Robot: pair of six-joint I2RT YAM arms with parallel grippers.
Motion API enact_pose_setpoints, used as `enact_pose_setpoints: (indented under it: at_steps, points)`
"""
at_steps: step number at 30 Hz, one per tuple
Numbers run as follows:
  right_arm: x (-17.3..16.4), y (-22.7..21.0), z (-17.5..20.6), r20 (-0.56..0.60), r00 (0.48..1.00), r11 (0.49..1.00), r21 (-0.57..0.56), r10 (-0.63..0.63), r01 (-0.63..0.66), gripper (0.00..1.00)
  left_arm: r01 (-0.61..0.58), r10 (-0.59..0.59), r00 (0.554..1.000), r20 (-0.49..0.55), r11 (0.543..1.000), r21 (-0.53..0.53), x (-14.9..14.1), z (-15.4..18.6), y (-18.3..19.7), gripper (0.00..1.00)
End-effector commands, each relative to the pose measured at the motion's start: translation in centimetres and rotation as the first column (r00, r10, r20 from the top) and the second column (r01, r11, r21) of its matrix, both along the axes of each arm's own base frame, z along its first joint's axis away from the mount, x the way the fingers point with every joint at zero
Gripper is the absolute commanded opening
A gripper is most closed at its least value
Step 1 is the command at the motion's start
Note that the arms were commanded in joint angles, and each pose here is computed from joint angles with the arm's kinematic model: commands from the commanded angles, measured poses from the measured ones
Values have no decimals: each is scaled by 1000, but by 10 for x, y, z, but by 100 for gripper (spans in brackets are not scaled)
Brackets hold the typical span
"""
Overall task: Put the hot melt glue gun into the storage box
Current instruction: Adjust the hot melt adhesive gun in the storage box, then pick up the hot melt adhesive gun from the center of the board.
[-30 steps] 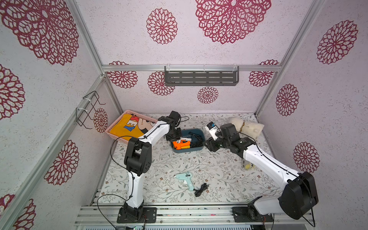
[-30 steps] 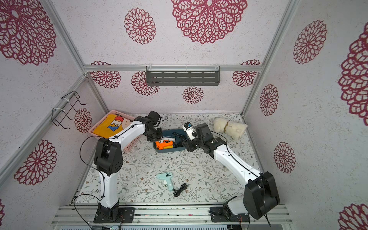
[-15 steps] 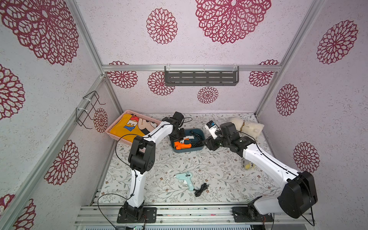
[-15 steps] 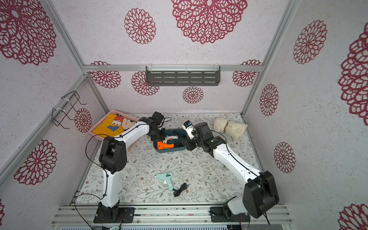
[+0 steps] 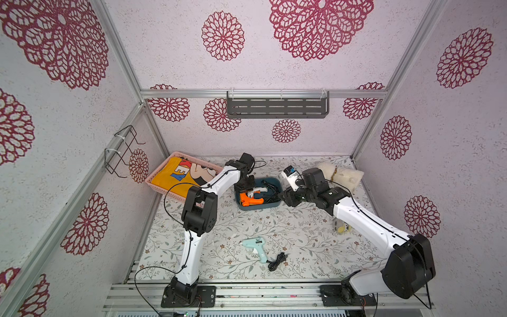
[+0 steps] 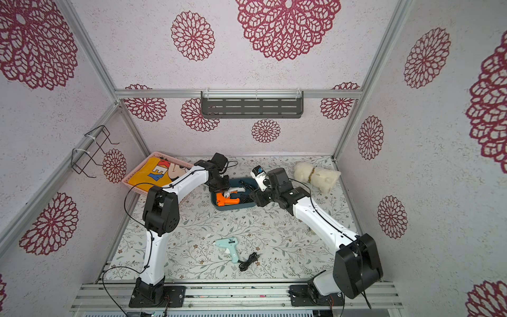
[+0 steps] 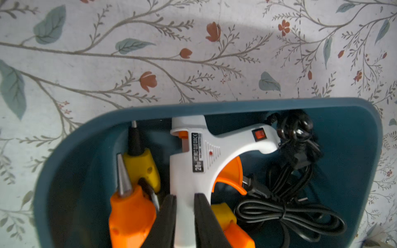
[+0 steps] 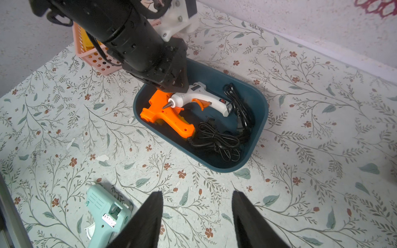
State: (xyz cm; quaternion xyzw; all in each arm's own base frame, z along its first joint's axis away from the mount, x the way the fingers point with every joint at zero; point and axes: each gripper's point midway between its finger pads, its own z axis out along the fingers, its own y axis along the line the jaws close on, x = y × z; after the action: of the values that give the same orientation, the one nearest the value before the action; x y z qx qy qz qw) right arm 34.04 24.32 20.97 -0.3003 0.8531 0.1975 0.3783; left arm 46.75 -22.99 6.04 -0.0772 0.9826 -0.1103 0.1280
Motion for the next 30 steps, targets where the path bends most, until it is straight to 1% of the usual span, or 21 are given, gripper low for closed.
enact_pose_setpoints:
  at_steps: [1, 5, 7, 10, 12, 15, 17, 20, 22, 26, 30]
  points:
    - [5, 5, 19, 42, 999, 999, 33, 15, -16, 58, 26, -22, 993, -115, 999, 36, -22, -36, -1, 21]
    - [5, 5, 19, 41, 999, 999, 32, 15, -16, 58, 33, -28, 993, -118, 999, 41, -26, -34, -3, 21]
    - [5, 5, 21, 45, 999, 999, 35, 14, -15, 58, 31, -25, 994, -107, 998, 53, -25, -28, 0, 24]
    - [6, 4, 23, 51, 999, 999, 36, 9, -11, 58, 28, -23, 998, -56, 996, 83, -22, -4, 8, 38]
    - [6, 3, 25, 57, 998, 999, 36, 6, -8, 58, 22, -22, 1000, -1, 994, 103, -17, 20, 14, 50]
    - [7, 3, 29, 63, 998, 999, 40, 4, -7, 58, 19, -30, 995, 99, 994, 111, -9, 64, 17, 61]
    - [7, 4, 30, 64, 998, 999, 43, 3, -5, 58, 14, -29, 987, 158, 995, 99, -6, 92, 19, 66]
    - [7, 4, 30, 65, 998, 999, 44, 2, -5, 58, 6, -22, 977, 214, 997, 73, -7, 126, 20, 70]
    - [6, 4, 29, 59, 998, 999, 45, 5, -8, 58, 5, -18, 974, 225, 998, 57, -12, 139, 21, 71]
    - [-2, 7, 21, 23, 999, 999, 36, 40, -41, 58, -12, 3, 980, 200, 999, 44, -34, 149, 32, 70]
    - [-27, 17, -3, -63, 993, 995, 2, 104, -104, 58, -60, 59, 989, 136, 998, 2, -63, 135, 52, 66]
